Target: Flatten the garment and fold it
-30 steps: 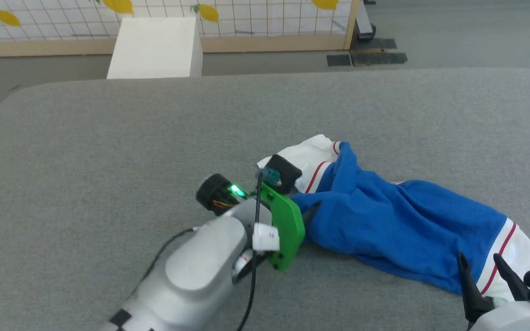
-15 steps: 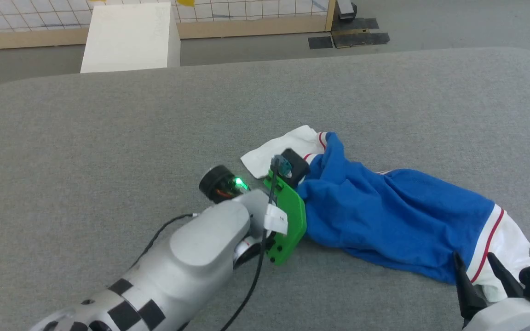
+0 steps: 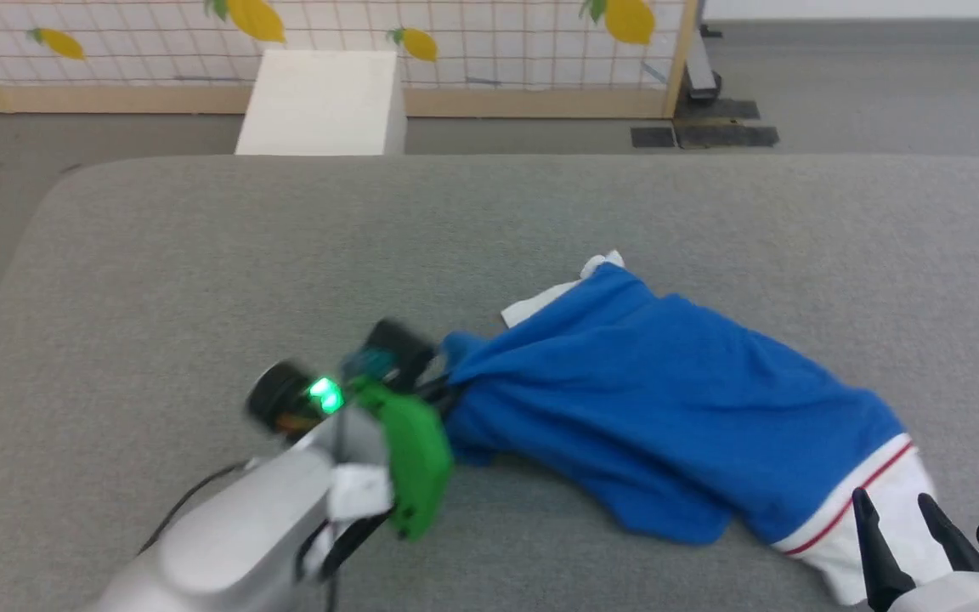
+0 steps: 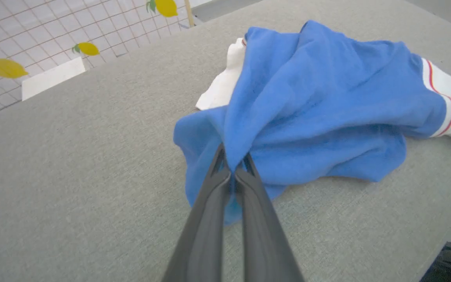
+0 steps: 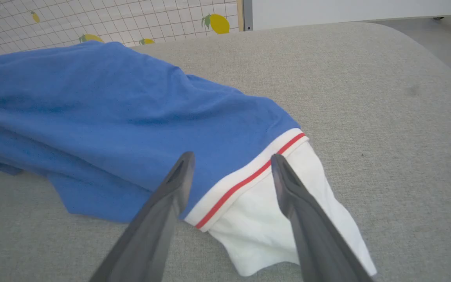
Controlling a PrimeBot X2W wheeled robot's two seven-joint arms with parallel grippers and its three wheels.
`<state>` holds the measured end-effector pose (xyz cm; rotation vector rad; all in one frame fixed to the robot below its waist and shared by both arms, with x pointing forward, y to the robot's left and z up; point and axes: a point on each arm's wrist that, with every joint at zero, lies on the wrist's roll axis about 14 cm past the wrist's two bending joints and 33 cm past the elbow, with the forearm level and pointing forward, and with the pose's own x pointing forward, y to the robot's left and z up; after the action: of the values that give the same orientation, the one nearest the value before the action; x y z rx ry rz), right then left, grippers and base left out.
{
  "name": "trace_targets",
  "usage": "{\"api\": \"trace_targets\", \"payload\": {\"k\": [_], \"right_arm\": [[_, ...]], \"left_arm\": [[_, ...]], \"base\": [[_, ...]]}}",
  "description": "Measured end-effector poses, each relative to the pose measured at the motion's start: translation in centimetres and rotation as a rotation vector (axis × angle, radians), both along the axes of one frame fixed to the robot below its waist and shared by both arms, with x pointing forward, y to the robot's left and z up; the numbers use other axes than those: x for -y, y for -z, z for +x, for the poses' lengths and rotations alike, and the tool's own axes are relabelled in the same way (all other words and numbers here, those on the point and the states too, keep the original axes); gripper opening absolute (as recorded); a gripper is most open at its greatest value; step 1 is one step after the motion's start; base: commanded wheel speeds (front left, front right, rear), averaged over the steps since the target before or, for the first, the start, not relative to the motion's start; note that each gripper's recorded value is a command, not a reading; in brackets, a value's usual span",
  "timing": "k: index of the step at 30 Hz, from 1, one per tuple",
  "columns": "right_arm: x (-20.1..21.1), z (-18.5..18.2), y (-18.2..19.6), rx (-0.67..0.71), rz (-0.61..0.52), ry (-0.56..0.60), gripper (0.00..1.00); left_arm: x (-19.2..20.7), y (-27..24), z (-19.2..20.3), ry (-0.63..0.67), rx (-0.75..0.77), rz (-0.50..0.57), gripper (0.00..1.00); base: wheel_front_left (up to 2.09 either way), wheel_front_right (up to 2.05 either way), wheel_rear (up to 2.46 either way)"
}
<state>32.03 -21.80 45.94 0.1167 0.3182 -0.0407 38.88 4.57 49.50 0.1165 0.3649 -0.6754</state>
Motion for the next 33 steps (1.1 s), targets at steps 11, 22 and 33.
{"api": "trace_targets", "payload": {"k": [11,22,33], "right_arm": [[-1.4,0.6,-0.1,-0.001,0.003,-0.049,1.0],[-1.4,0.6,0.1,-0.009,0.003,-0.05,1.0],[-0.9,0.2,0.3,-0.022,0.004,-0.03,1.0]], "left_arm": [[-11.4,7.2,-9.3,-0.454,-0.327,-0.013,0.0],[-12.7,8.3,-11.0,-0.566,-0.348,-0.086,1.0],[-8.3,-4.2,-1.1,-0.347,0.138,-0.19,1.0]], "base": [[0.0,0.0,0.0],[0.0,0.0,0.0],[0.0,0.0,0.0]]}}
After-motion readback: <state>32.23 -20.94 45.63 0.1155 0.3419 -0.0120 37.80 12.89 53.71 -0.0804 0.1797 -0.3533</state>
